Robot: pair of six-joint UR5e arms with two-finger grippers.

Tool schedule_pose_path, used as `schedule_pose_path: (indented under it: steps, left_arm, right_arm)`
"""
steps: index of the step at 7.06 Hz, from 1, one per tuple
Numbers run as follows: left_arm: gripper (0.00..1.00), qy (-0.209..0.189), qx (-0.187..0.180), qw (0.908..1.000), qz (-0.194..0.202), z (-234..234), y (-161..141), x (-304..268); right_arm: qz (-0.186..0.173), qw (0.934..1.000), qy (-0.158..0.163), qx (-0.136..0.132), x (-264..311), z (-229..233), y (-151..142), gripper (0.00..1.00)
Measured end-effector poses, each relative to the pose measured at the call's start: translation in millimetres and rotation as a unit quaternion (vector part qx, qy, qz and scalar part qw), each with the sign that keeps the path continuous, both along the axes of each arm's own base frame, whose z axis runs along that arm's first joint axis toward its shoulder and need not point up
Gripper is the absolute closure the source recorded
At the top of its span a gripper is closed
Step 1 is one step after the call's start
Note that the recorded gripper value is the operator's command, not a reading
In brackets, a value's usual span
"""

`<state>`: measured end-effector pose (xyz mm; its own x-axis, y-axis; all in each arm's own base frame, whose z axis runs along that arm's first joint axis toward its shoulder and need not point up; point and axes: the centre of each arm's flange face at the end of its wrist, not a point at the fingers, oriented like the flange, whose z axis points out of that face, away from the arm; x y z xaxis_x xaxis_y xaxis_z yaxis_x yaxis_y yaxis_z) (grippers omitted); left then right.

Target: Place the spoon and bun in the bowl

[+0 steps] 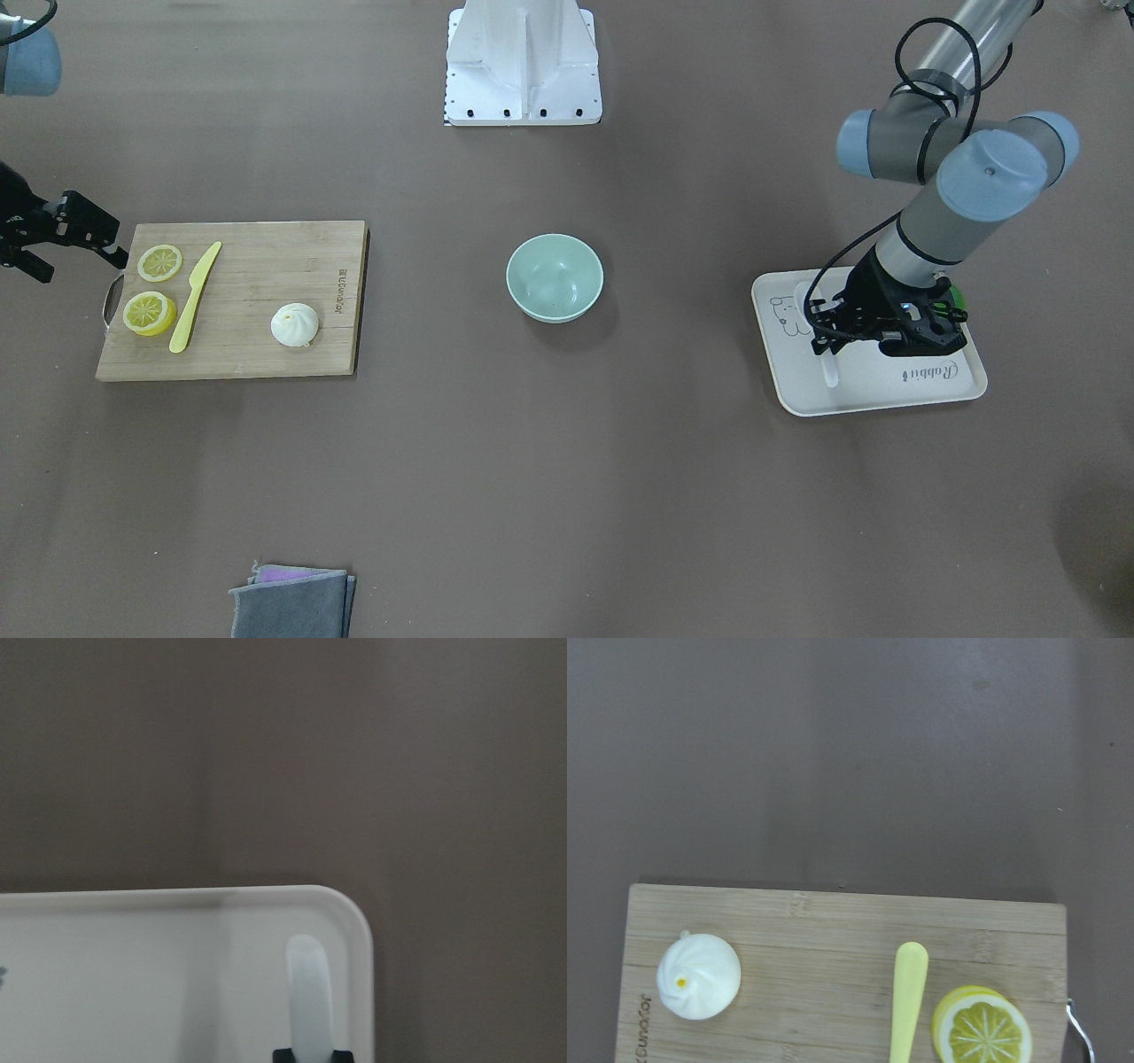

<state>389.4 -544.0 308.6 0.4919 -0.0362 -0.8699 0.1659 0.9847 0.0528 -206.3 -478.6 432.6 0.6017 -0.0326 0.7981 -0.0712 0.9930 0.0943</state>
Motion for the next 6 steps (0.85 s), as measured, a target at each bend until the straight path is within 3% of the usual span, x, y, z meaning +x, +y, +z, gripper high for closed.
schedule_pose_path:
  steps: [3,6]
  left_arm:
    - [1.0,0.036,0.004,0.9993,-0.008,-86.8,36.4,77.7]
    - [1.0,0.033,0.019,0.9993,-0.002,-105.3,73.3,129.0]
  right_arm:
    - [0.01,0.9999,0.006,-0.007,-76.5,-31.3,11.3,0.02]
    - [-0.002,0.9998,0.022,-0.003,-127.1,-31.1,15.7,0.02]
